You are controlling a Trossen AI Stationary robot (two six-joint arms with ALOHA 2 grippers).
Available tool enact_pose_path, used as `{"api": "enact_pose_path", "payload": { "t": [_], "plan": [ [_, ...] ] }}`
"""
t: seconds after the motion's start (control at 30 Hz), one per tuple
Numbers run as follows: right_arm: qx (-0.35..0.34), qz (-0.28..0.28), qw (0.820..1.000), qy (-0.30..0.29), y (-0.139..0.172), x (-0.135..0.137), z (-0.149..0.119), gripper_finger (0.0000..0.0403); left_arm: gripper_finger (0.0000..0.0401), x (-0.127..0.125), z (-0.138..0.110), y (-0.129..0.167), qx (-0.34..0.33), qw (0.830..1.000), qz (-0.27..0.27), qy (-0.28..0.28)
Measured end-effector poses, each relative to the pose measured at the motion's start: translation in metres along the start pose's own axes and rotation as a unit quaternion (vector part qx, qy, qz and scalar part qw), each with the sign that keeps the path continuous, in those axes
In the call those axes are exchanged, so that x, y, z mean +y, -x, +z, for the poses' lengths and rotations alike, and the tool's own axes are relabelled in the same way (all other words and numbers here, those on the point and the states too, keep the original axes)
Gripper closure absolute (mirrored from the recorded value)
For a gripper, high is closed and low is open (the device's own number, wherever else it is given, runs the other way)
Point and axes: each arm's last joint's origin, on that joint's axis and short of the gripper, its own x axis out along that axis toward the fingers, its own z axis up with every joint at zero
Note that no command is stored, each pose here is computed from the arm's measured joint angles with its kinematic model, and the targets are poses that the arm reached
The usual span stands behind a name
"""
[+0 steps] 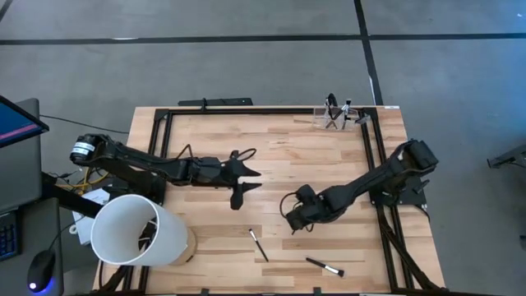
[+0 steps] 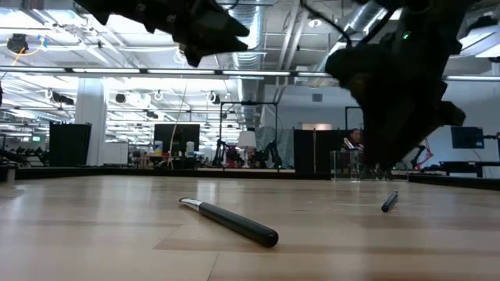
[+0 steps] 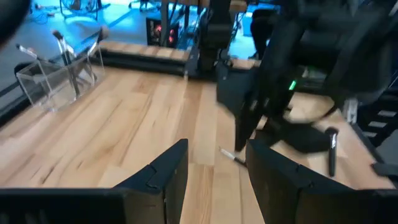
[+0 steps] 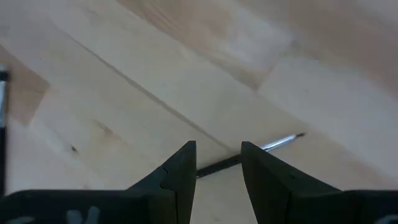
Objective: Put items in baskets/containers
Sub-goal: Put the liner brush into the middle section of the transparent organizer
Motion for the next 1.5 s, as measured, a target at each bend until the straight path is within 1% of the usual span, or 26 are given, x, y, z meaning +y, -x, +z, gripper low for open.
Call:
{"api": "enact_pose_path", "payload": {
  "t": [0.1, 0.2, 0.37, 0.47, 0.53, 0.7, 0.9, 1.03, 1.17, 1.5],
  "plan": [
    [0.024, -0.027, 0.999, -0.03, -0.006, 0.002, -0.002, 0.0286, 0.0243, 0.001, 0.009, 0.012, -0.007, 1.0, -0.004, 0.0],
    [0.043, -0.046, 0.996, -0.062, -0.004, 0.002, -0.004, 0.0286, 0.0243, 0.003, 0.018, 0.026, -0.015, 1.0, -0.005, -0.015],
    [0.046, -0.053, 0.992, -0.108, 0.003, -0.001, -0.005, 0.0286, 0.0243, 0.005, 0.029, 0.046, -0.029, 0.999, -0.007, -0.028],
    [0.047, -0.06, 0.989, -0.127, 0.001, -0.002, -0.002, 0.0286, 0.0243, 0.006, 0.034, 0.053, -0.042, 0.998, -0.007, -0.043],
    [0.055, -0.052, 0.987, -0.14, -0.006, 0.0, 0.001, 0.0286, 0.0243, 0.007, 0.037, 0.058, -0.052, 0.997, -0.006, -0.054],
    [0.081, -0.066, 0.983, -0.152, -0.017, -0.002, 0.005, 0.0286, 0.0243, 0.009, 0.047, 0.07, -0.085, 0.994, -0.005, -0.071],
    [0.076, -0.071, 0.98, -0.169, -0.016, -0.003, 0.007, 0.0286, 0.0243, 0.01, 0.057, 0.083, -0.121, 0.989, -0.002, -0.09],
    [0.074, -0.072, 0.978, -0.182, -0.018, -0.005, 0.011, 0.0286, 0.0243, 0.011, 0.063, 0.087, -0.153, 0.984, 0.0, -0.091],
    [0.064, -0.075, 0.977, -0.191, -0.019, -0.006, 0.015, 0.0286, 0.0243, 0.011, 0.065, 0.089, -0.162, 0.982, -0.008, -0.094],
    [0.064, -0.088, 0.977, -0.184, -0.019, -0.01, 0.02, 0.0286, 0.0243, 0.011, 0.065, 0.09, -0.162, 0.982, -0.008, -0.099]
  ]
}}
